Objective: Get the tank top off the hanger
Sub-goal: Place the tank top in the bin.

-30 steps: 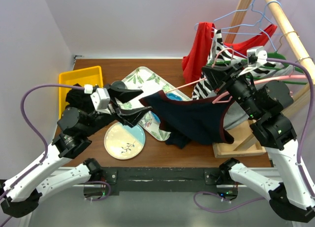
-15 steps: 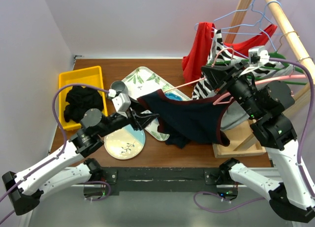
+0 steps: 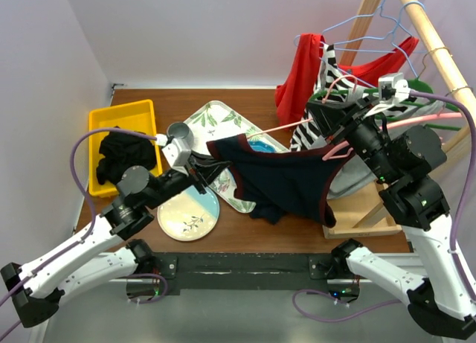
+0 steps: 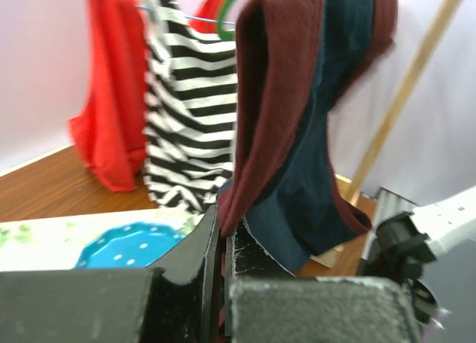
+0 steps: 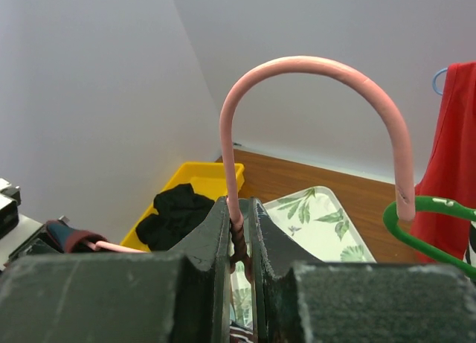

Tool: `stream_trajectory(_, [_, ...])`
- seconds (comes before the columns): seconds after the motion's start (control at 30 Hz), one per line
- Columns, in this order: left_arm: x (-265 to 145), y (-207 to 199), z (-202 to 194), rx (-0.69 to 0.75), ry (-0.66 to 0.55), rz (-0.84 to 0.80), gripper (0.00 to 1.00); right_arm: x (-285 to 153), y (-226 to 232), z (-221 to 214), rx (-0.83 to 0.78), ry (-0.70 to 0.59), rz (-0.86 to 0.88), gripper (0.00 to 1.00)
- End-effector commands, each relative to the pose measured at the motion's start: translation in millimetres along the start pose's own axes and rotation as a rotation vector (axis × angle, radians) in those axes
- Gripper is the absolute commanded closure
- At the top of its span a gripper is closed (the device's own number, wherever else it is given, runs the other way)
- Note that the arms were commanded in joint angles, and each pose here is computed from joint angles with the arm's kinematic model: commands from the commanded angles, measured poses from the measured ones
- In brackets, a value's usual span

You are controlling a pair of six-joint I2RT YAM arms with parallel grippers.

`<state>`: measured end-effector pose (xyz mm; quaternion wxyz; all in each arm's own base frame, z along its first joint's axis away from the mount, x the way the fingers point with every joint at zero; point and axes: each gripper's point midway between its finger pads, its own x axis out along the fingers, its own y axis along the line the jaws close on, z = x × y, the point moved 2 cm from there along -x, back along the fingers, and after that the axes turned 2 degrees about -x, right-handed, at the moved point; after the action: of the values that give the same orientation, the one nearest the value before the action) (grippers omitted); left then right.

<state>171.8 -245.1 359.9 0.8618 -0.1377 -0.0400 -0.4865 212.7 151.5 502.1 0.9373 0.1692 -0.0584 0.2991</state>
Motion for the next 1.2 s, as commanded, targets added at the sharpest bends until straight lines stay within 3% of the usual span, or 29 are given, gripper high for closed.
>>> stream_trajectory(0.0, [-19.6, 21.0, 44.5, 0.053, -0.112, 0.182, 1.00, -9.9, 0.0, 24.0, -0.034, -0.066, -0.025, 1.00])
stream_trajectory(0.47, [-89.4, 67.9, 104.9, 0.052, -0.169, 0.640, 1.00, -19.5, -1.2, 32.4, -0.035, -0.102, -0.041, 1.00])
stream_trajectory(0.63, [-102.8, 80.3, 101.4, 0.065, -0.110, 0.753, 1.00, -17.4, 4.8, 36.2, 0.013, -0.124, -0.014, 1.00])
stream_trajectory(0.8, [-110.4, 87.3, 91.7, 0.045, -0.076, 0.816, 1.00, -17.1, 4.7, 38.4, 0.045, -0.146, -0.018, 1.00])
stream_trajectory(0.97, [-102.0, 79.9, 90.2, 0.025, -0.094, 0.747, 1.00, -14.4, 11.7, 45.4, 0.100, -0.191, 0.021, 1.00])
stream_trajectory(1.17, [-91.4, 78.8, 80.7, 0.021, -0.085, 0.713, 1.00, -11.2, 31.8, 55.0, 0.274, -0.247, 0.136, 1.00])
